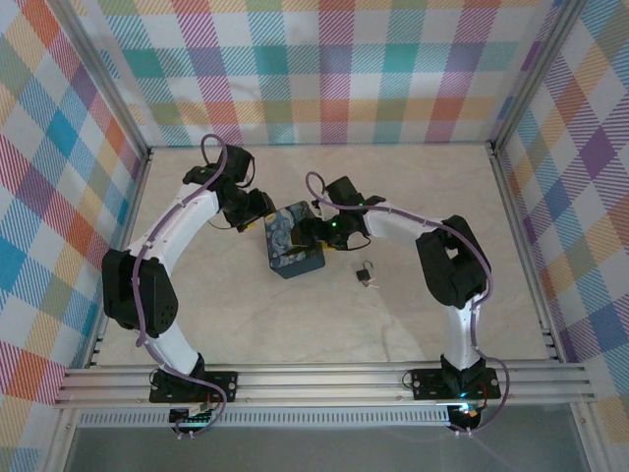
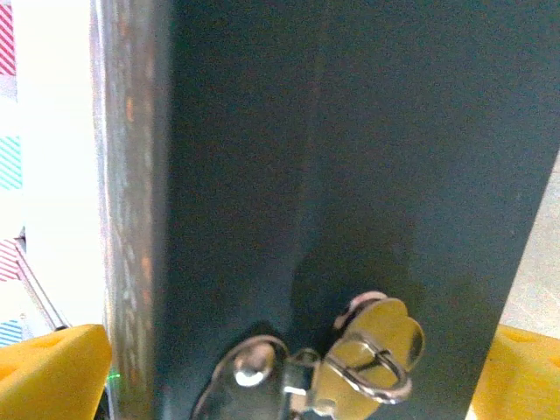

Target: Unlock the padlock with the key

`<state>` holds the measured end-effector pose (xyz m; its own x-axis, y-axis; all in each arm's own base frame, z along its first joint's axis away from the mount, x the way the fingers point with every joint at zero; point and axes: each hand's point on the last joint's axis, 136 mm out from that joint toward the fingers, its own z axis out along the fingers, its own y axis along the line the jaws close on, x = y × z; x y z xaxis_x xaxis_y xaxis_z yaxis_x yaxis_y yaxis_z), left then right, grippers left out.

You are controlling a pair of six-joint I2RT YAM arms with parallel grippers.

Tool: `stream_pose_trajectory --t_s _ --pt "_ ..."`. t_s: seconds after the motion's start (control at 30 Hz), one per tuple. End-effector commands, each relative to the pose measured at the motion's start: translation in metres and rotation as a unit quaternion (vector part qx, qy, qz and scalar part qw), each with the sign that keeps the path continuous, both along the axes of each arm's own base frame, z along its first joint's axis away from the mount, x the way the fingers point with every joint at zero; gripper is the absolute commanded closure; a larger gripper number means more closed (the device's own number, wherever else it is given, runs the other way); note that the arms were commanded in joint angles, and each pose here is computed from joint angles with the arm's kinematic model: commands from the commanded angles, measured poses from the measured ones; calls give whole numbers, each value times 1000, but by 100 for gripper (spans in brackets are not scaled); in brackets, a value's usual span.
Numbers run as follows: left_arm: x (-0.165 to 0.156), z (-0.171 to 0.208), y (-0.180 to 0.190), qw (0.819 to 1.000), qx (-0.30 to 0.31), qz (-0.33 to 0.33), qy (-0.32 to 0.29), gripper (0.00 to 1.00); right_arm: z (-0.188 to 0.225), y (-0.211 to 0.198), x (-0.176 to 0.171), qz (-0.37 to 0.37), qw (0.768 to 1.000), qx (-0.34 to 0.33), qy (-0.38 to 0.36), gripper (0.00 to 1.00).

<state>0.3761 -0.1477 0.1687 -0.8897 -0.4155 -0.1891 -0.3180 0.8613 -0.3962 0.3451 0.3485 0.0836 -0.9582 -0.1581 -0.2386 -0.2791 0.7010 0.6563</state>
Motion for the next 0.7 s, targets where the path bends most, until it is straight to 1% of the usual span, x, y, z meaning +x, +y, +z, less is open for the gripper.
stream_pose_trajectory --t_s 0.0,0.13,0.27,0.4,0.47,0.5,0.53,0.57,0.6,0.63,0.67 --pt "-3 -1 2 1000 7 -8 5 48 36 -13 9 -17 999 47 -16 0" --pt "-1 -6 -1 1000 -1 -7 8 48 48 -18 10 -14 997 76 -2 0" --pt "0 -5 -1 1000 -1 -8 6 48 44 -29 14 -25 998 54 -6 0" --pt "-2 -5 8 999 28 -15 3 48 48 -49 19 -42 998 33 -30 0" --pt "3 -2 15 998 52 -27 -28 47 53 -73 27 -65 996 16 -59 0" --pt "5 -2 19 996 63 -38 -51 47 54 -91 34 -83 993 -8 -85 0" --pt "9 0 23 993 78 -46 -77 44 54 -110 40 -105 988 -34 -107 0" --pt "9 -1 30 988 100 -56 -102 35 57 -132 48 -130 981 -53 -134 0" --pt "12 -1 39 981 126 -60 -133 22 60 -154 54 -155 972 -69 -163 0" --pt "14 -1 50 973 158 -59 -159 16 63 -177 60 -185 960 -86 -190 0" --pt "16 -3 62 962 192 -60 -186 14 66 -203 64 -212 946 -105 -221 0"
